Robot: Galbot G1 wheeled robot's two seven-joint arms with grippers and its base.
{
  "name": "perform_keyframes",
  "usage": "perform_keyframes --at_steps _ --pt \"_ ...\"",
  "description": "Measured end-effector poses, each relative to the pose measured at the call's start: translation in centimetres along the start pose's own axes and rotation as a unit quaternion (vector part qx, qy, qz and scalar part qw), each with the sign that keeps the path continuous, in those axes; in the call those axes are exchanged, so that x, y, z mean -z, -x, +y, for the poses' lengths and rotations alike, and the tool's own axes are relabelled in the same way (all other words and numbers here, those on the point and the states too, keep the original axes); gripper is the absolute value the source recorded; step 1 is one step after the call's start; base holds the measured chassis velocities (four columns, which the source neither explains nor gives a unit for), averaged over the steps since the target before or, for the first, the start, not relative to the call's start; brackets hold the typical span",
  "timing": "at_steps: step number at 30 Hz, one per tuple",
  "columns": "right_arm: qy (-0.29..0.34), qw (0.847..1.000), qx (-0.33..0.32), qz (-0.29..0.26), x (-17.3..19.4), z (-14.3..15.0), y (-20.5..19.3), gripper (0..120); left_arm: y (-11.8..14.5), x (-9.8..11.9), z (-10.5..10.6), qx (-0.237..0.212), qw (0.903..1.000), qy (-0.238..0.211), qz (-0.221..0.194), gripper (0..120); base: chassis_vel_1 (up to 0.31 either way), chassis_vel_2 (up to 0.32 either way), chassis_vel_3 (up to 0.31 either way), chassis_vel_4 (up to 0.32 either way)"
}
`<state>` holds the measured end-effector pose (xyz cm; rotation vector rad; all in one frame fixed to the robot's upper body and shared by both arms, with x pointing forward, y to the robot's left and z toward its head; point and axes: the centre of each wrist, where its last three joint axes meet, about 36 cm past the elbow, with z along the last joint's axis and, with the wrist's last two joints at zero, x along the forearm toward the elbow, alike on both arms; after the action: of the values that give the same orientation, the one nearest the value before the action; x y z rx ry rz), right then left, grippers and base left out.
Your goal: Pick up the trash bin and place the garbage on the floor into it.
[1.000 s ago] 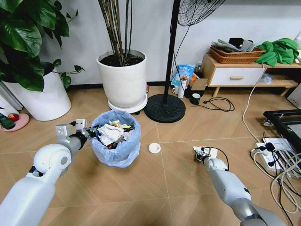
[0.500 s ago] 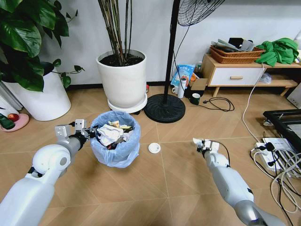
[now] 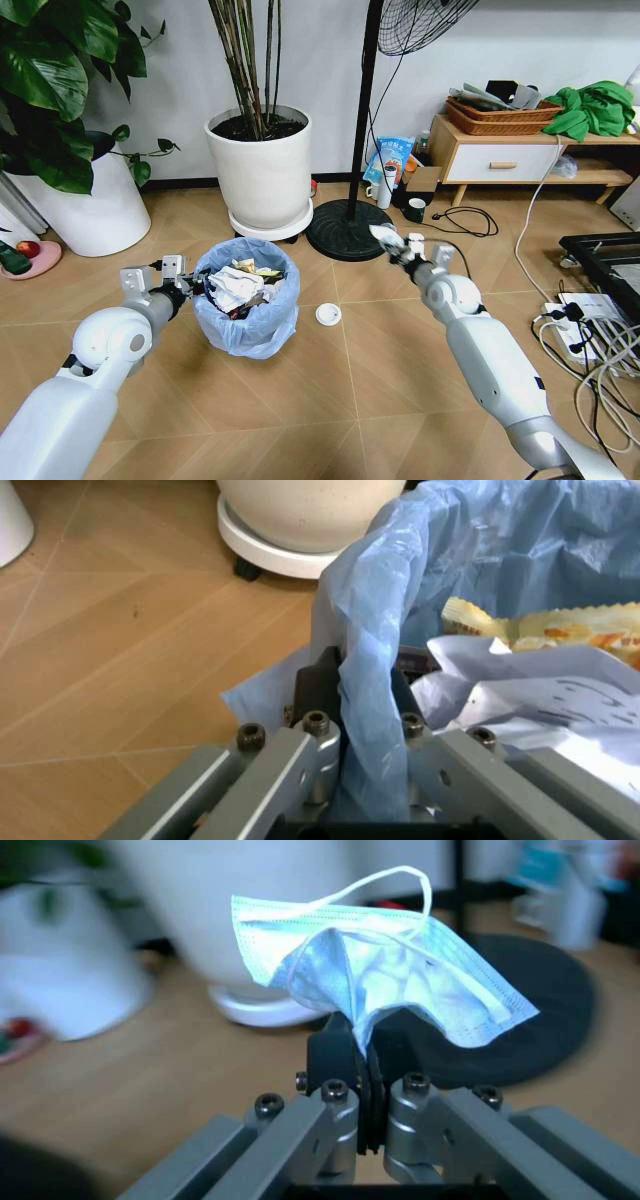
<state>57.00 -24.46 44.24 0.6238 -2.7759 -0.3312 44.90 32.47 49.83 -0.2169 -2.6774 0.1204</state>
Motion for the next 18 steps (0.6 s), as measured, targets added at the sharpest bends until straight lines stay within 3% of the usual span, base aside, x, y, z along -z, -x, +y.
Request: perform_keyframes --at_steps 2,3,5,6,9,16,18 --pt "-0.008 0.998 0.067 -0.009 2.1 3.6 -0.4 0 0.2 -0.1 -0.3 -0.002 1.0 0.0 0.001 0 0.0 0.0 0.0 0.0" --pt "-0.008 0.998 0.067 -0.009 2.1 3.6 -0.4 0 0.2 -0.1 -0.3 -0.002 1.0 0.0 0.001 0 0.0 0.0 0.0 0.0" --pt "-0.013 0.992 0.122 -0.018 3.8 6.9 -0.8 0 0.4 -0.2 -0.5 -0.004 1.0 -0.001 0.003 0 0.0 0.0 0.0 0.0" --pt "-0.013 0.992 0.122 -0.018 3.8 6.9 -0.8 0 0.4 -0.2 -0.5 -0.004 1.0 -0.001 0.003 0 0.0 0.0 0.0 0.0" --pt "-0.027 0.983 0.181 -0.021 5.3 10.6 -1.1 0 0.5 -0.4 -0.7 -0.004 1.0 0.0 0.005 0 0.0 0.0 0.0 0.0" --pt "-0.058 0.962 0.264 0.025 4.1 16.2 -0.8 0 0.9 -0.1 -1.1 -0.005 1.0 0.002 0.004 0 0.0 0.0 0.0 0.0" --pt "-0.063 0.961 0.268 0.033 3.6 16.7 -0.7 0 0.9 0.0 -1.1 -0.005 1.0 0.002 0.004 0 0.0 0.0 0.0 0.0"
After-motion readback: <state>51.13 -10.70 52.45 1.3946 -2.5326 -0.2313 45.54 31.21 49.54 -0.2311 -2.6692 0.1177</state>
